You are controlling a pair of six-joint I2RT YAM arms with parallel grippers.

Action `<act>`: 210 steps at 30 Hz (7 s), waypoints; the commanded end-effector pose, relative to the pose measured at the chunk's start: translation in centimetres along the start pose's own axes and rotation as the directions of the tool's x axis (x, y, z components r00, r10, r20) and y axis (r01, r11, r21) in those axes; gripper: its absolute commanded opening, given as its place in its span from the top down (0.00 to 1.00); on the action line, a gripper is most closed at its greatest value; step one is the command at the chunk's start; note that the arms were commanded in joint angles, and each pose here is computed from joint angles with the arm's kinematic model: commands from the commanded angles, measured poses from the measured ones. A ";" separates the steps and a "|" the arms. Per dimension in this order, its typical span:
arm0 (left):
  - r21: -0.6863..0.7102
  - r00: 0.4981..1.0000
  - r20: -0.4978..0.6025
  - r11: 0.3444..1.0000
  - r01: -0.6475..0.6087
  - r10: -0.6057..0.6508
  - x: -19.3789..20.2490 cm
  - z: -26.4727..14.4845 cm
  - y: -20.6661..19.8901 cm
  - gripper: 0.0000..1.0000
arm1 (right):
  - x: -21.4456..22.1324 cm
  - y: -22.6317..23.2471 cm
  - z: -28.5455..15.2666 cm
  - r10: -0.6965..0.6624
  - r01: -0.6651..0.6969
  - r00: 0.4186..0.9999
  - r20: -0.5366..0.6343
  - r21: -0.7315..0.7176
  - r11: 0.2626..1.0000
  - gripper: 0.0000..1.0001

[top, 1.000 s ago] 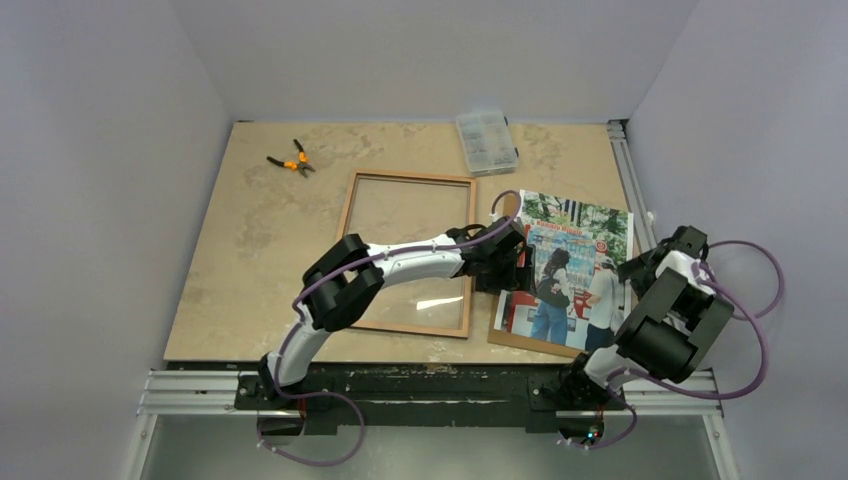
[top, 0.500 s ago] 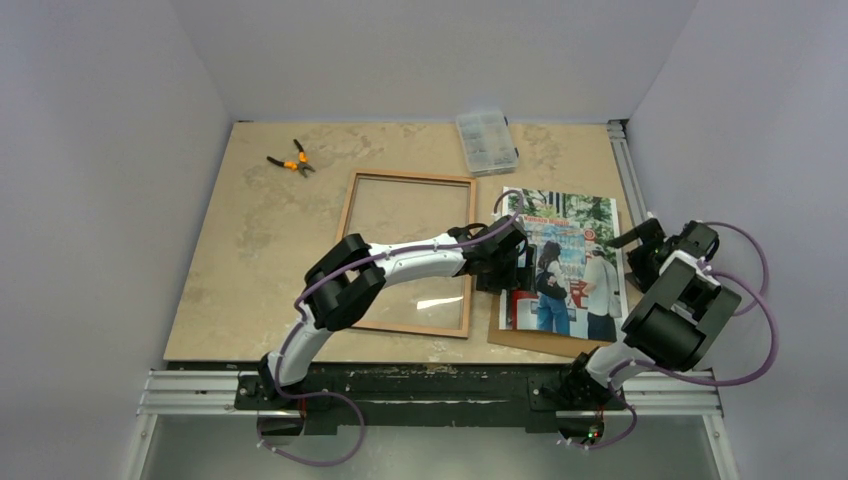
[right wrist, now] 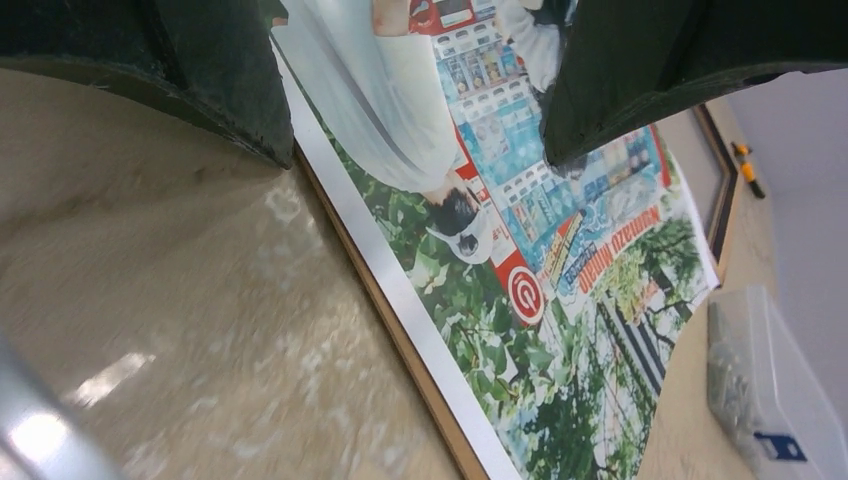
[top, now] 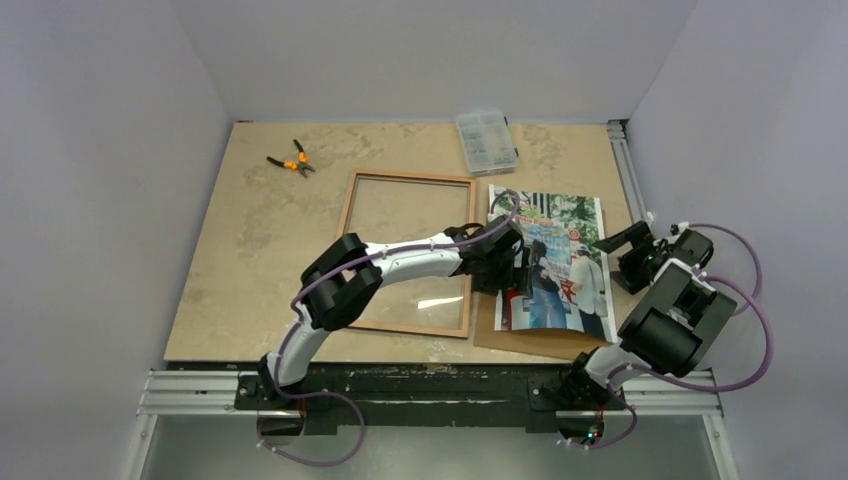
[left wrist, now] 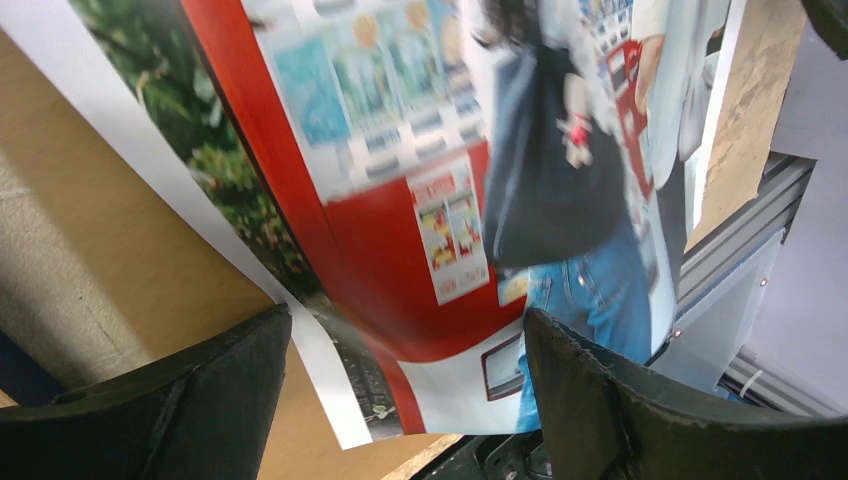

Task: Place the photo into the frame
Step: Adjust the photo frame item at the center of the board, then pick up the photo at the center of the board, then turn over the photo from the photo frame, then pick up the photo from the photo frame.

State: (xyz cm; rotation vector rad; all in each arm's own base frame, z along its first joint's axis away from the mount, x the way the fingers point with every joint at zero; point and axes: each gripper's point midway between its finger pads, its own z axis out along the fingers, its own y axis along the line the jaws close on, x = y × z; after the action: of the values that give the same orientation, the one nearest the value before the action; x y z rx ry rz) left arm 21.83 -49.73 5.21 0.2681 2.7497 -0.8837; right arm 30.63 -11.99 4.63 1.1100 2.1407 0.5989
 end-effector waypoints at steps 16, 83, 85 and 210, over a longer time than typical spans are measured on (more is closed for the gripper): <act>0.158 0.988 0.154 0.986 -0.055 0.030 -2.6 -6.3 -2.3 0.16 | 7.7 2.6 -2.6 0.111 -0.141 0.961 -0.253 -0.104 0.985 0.07; 0.225 0.966 0.229 0.972 0.069 -0.122 -4.1 -11.6 6.7 0.32 | 13.8 2.1 0.8 -0.107 0.123 0.922 -0.371 0.019 0.992 0.10; 0.226 0.963 0.237 0.972 0.072 -0.127 -4.1 -11.7 6.7 0.34 | 13.8 2.1 0.8 -0.107 0.122 0.921 -0.374 0.016 0.992 0.10; -0.147 0.915 0.312 0.938 0.313 -0.257 4.2 -22.5 27.7 0.24 | 29.7 13.6 -0.5 -0.353 0.062 0.707 -0.612 -0.444 0.894 0.18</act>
State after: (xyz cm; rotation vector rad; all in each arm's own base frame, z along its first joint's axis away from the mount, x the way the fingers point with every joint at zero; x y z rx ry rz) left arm 21.13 -14.15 8.14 -0.2756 2.5759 -0.6156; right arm 24.41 19.41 5.16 0.4033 2.5281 1.4296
